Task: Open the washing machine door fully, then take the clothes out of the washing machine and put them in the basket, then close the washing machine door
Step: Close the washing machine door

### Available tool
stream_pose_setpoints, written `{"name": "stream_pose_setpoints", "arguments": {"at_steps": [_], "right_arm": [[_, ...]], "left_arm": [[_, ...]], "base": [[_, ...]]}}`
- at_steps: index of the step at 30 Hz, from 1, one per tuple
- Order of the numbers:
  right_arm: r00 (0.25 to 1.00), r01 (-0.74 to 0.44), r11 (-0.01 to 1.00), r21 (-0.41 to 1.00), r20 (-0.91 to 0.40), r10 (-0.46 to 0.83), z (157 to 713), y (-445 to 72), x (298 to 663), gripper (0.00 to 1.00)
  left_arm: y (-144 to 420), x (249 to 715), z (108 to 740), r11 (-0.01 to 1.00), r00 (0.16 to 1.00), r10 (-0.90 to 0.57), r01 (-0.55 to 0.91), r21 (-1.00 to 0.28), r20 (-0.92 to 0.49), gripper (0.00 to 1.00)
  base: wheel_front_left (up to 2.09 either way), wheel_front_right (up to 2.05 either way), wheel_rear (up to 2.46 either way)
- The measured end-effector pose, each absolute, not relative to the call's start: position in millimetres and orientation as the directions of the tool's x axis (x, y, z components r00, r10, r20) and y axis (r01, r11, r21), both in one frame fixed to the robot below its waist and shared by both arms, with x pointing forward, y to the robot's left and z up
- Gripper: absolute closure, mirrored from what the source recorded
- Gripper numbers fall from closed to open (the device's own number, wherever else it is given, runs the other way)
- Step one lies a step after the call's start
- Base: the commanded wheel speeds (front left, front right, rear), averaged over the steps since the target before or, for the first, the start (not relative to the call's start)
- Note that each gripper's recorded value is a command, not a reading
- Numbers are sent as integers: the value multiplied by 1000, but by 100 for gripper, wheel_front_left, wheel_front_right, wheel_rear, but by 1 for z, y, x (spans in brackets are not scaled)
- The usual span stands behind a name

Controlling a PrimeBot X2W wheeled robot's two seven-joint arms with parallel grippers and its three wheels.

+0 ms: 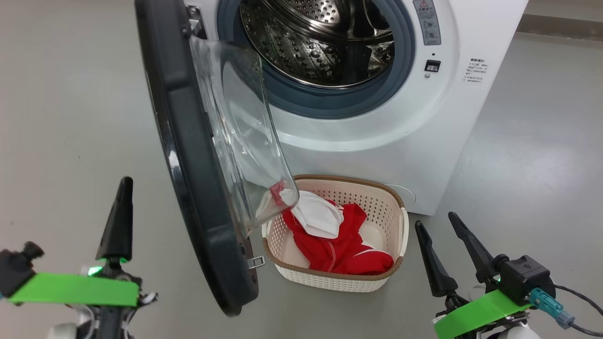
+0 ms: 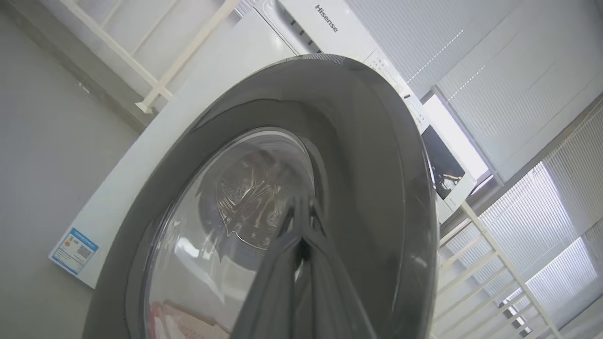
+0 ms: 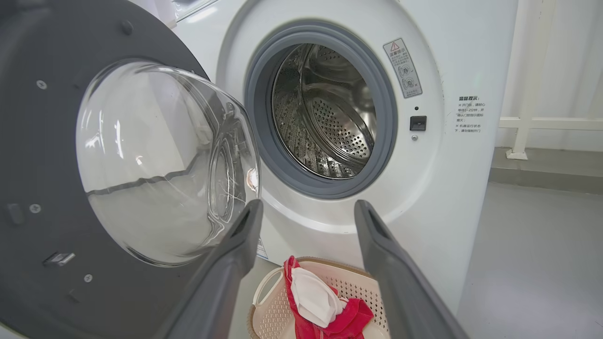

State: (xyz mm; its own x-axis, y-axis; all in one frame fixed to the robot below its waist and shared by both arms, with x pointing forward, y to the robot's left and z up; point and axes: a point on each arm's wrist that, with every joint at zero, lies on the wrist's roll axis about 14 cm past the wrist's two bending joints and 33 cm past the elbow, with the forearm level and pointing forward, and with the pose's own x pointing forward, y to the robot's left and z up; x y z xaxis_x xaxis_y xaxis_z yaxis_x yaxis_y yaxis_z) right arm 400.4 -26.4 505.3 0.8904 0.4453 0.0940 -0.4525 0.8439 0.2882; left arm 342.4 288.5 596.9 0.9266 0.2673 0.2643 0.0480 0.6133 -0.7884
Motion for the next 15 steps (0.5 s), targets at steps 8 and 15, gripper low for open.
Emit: {"name": "stream_pose_setpoints", "arguments": {"at_steps": [8,15], "right_arm": [[896,-440,849,292,85,435,502,-30,401,0],[900,-432,853,294,79,428,499,-33,402,0]], "left_arm": [[293,356,602,341,953,235,102,-935,190,100],[270,363,608,203,981,96,149,-968,171,100]], "base": [[0,0,0],[0,0,0]]}}
